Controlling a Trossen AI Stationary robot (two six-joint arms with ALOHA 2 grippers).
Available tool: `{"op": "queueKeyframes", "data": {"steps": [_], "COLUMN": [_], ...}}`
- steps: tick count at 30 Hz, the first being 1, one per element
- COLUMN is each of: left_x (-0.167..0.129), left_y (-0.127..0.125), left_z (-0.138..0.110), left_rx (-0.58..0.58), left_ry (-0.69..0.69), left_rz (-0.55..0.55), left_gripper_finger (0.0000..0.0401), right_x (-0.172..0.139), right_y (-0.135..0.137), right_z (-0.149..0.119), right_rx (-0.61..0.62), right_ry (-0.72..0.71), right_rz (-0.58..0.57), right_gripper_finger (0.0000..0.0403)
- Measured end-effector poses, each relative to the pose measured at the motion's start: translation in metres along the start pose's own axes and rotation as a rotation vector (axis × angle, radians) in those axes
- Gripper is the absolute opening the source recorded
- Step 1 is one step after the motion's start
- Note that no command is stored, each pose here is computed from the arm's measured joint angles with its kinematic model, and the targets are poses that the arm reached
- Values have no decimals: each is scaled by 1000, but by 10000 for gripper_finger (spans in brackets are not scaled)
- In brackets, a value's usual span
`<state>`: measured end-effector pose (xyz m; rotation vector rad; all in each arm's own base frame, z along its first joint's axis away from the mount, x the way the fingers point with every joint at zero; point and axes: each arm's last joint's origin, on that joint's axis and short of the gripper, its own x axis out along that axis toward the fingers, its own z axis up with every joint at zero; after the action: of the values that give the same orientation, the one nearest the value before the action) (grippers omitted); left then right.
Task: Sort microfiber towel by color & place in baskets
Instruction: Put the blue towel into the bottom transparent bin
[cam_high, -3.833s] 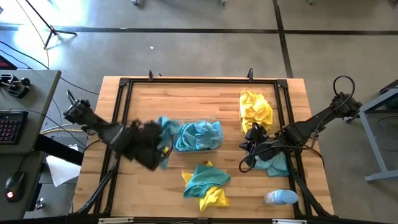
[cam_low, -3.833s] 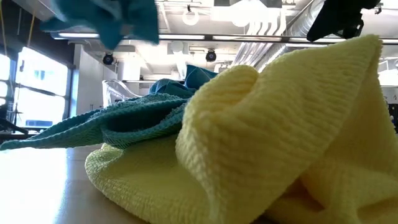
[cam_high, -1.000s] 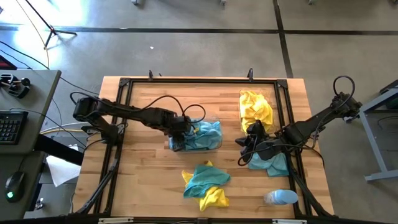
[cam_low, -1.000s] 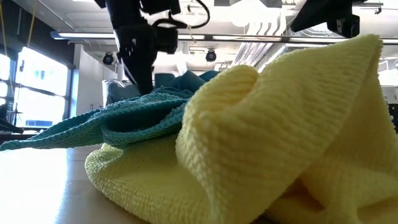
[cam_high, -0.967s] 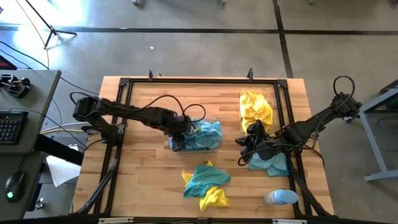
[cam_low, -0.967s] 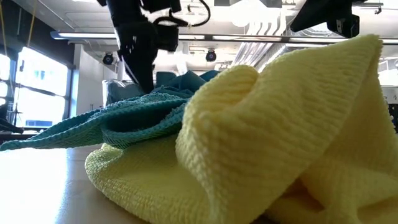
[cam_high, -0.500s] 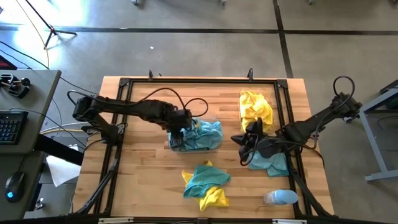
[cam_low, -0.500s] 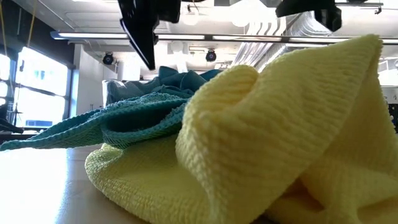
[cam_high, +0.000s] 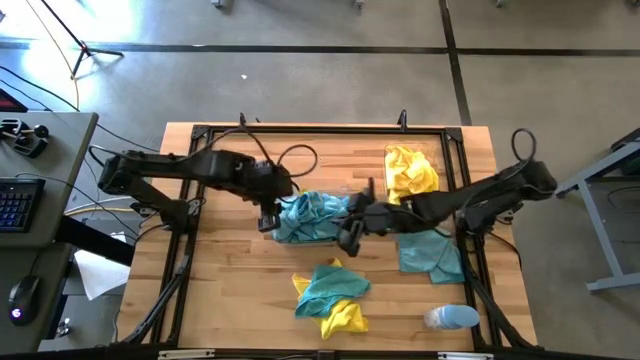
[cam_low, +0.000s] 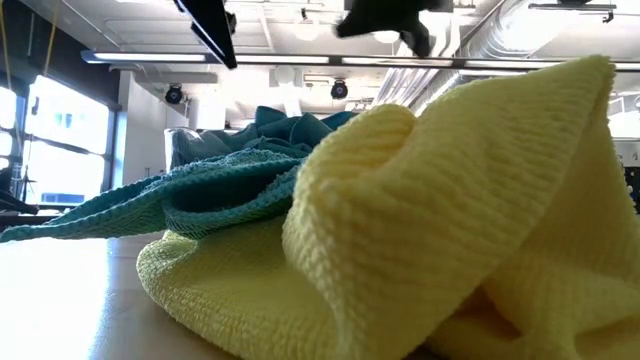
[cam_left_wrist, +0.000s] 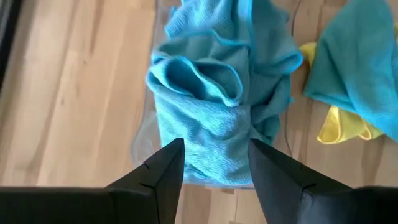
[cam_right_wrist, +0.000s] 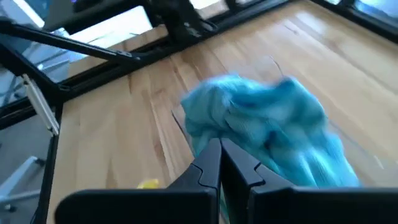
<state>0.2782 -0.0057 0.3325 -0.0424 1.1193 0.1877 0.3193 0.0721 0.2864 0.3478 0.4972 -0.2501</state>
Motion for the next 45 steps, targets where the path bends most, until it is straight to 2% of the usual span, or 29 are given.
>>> {"op": "queueKeyframes", "data": {"steps": [4,9,12,17,24,34,45], "left_x": [-13,-13,-17,-21,-22,-15,-10], "left_y": [4,10,13,19,25,26,26], "left_z": [-9,-44,-65,-96,-129,-148,-150], "left_rx": [0,-56,-116,-219,-299,-307,-286], "left_ry": [-52,-85,-156,-246,-285,-288,-276], "left_rz": [-6,-18,-35,-63,-87,-90,-80], "left_gripper_finger": [165,165,165,165,165,165,165], "right_x": [24,60,83,121,162,202,196], "right_y": [4,6,8,3,-22,-44,-41], "right_z": [24,44,50,47,23,-11,-7], "right_rx": [-85,-159,-212,-238,-193,-106,-84], "right_ry": [26,115,164,256,374,492,482], "right_rz": [6,4,28,15,-97,-129,-131], "right_gripper_finger": [0,0,0,0,0,0,0]}}
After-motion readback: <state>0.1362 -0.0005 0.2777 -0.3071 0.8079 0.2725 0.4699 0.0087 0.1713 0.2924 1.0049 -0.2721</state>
